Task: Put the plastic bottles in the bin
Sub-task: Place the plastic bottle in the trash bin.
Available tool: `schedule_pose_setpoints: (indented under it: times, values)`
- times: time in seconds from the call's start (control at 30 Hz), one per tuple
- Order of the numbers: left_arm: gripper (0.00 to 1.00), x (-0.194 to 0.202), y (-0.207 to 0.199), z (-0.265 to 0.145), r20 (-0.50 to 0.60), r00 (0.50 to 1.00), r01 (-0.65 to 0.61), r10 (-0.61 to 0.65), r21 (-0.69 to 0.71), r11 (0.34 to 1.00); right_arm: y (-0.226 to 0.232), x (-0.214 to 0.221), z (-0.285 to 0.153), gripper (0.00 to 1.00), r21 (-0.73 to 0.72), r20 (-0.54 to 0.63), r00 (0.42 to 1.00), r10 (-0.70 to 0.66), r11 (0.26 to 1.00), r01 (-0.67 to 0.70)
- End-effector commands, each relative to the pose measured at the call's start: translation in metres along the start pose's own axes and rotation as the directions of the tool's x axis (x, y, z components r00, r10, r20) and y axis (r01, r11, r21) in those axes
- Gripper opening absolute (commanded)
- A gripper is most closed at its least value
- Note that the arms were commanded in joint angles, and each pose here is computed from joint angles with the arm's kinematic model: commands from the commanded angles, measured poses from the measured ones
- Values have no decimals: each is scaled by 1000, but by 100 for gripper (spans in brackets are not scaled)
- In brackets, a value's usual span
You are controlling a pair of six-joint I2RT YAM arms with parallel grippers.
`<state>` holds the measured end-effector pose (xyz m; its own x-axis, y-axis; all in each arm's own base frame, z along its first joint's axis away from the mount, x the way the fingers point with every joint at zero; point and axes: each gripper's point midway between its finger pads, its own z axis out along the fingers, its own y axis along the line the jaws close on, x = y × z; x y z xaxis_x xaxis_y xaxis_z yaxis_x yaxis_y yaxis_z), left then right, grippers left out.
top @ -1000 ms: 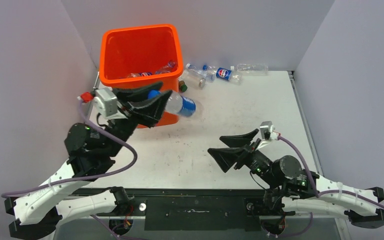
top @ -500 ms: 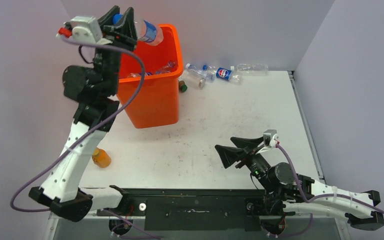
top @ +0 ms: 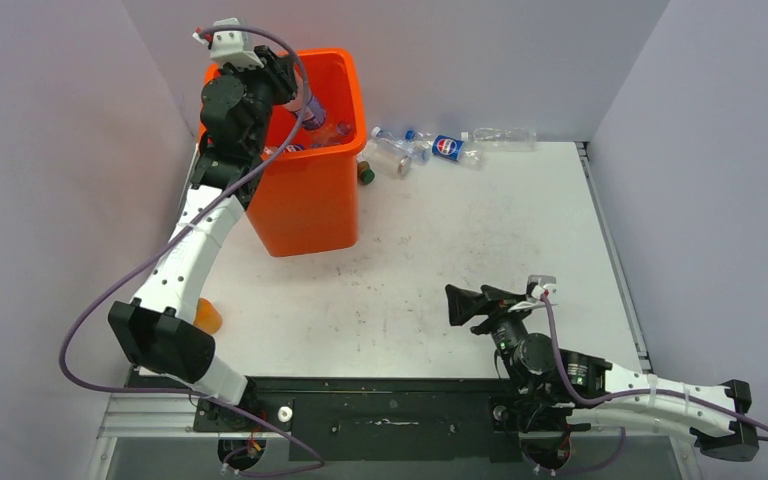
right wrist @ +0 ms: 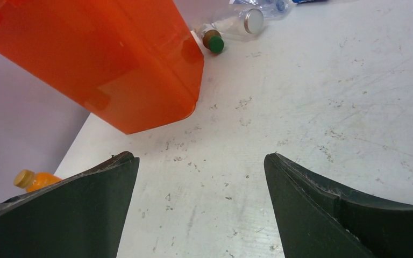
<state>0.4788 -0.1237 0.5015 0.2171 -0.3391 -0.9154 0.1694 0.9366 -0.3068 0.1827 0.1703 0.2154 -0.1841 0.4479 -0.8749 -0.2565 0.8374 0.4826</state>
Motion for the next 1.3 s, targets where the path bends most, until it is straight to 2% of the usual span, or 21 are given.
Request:
schedule_pose_setpoints:
  times: [0.0, 0.17, 0.43, 0.47, 0.5, 0.57, 0.63, 0.7, 0.73, 0.8, 1.03, 1.2, 1.27]
  values:
    - [0, 36, 10, 5, -112, 994, 13, -15, -16, 1000, -10, -11, -3, 90, 35, 36, 998, 43, 998, -44]
    - [0, 80, 19, 6, -254, 967, -30, 22, -30, 999, -12, -13, -5, 90, 29, 40, 998, 52, 998, -53]
    - [0, 80, 16, 5, -309, 944, -123, 112, -15, 992, -13, -12, -5, 89, 41, 33, 999, 33, 999, -35]
    - [5, 80, 16, 5, -307, 944, -131, 120, -13, 991, -13, -11, -5, 90, 42, 33, 999, 31, 999, -32]
    - [20, 79, 15, 3, -303, 945, -129, 120, -10, 992, -13, -11, -4, 90, 43, 33, 999, 30, 999, -31]
    - [56, 73, 13, 0, -280, 955, -108, 100, -11, 994, -12, -12, -4, 90, 42, 33, 999, 28, 999, -30]
    - [74, 54, 4, -4, -224, 971, -91, 89, 2, 996, -10, -13, -3, 90, 44, 32, 999, 23, 999, -24]
    - [87, 34, -5, -8, -174, 980, -92, 92, 11, 996, -9, -15, -3, 90, 46, 29, 999, 13, 999, -14]
    - [99, 25, -10, -10, -154, 983, -95, 97, 16, 995, -9, -16, -3, 90, 48, 30, 999, 12, 999, -14]
    - [96, 4, -22, -15, -111, 989, -99, 102, 29, 995, -8, -18, -3, 90, 51, 33, 999, 11, 999, -13]
    - [96, -67, -65, -51, 74, 993, -96, 90, 83, 992, -5, -22, -3, 90, 43, 36, 999, 18, 999, -19]
    - [96, -103, -108, -99, 194, 980, -92, 51, 206, 974, -7, -25, -5, 90, 53, 25, 1000, 13, 998, -14]
    - [96, -110, -125, -122, 213, 974, -136, 78, 275, 952, -9, -26, -6, 90, 67, 24, 1000, 19, 998, -21]
